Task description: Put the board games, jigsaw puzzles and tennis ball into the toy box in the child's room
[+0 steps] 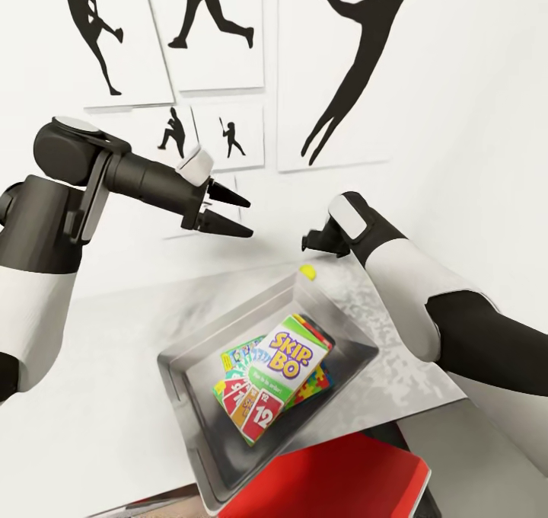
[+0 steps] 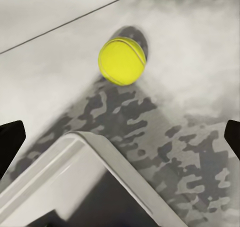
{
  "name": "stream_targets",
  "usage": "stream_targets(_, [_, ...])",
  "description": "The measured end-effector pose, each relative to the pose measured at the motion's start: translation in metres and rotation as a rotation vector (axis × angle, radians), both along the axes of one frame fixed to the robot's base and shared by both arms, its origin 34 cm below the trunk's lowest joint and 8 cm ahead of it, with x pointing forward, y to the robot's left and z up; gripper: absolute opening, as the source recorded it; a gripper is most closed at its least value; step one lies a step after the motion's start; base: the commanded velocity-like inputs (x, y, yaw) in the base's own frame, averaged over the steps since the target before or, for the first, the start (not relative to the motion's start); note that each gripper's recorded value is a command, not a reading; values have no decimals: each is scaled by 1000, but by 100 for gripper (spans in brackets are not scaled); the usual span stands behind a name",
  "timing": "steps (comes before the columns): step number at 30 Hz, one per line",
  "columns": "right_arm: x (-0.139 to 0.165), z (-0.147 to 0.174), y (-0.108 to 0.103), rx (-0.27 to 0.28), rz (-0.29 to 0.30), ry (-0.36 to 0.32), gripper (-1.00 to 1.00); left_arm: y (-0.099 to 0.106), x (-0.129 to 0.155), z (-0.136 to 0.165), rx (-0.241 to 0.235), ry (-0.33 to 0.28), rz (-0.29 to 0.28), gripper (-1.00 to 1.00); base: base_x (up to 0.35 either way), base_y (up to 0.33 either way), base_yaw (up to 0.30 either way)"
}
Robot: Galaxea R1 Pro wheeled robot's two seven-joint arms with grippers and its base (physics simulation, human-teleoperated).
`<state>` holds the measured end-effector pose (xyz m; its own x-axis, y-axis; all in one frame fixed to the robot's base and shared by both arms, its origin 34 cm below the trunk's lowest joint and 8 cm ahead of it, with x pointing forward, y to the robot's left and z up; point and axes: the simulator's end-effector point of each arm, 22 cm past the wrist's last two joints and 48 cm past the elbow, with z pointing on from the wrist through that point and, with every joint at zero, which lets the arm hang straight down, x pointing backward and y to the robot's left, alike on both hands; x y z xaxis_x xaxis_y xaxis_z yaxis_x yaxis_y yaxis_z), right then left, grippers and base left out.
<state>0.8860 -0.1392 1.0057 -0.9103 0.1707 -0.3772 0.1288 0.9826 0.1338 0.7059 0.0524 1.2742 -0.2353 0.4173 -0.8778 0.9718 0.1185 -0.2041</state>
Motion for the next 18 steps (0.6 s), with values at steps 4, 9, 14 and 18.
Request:
stream_targets(4, [0, -5, -2, -2, -2, 6, 100, 3, 3, -5, 4, 6, 7, 100, 0, 0, 0])
stream_targets(9, [1, -11, -3, -3, -4, 13, 100, 8, 7, -11, 10, 14, 17, 100, 0, 0, 0])
stream_targets(14, [1, -17, -3, -3, -3, 20, 100, 13, 11, -17, 16, 22, 27, 100, 0, 0, 0])
stream_targets(18, [3, -20, -3, -2, -4, 20, 100, 18, 15, -21, 21, 29, 36, 100, 0, 0, 0])
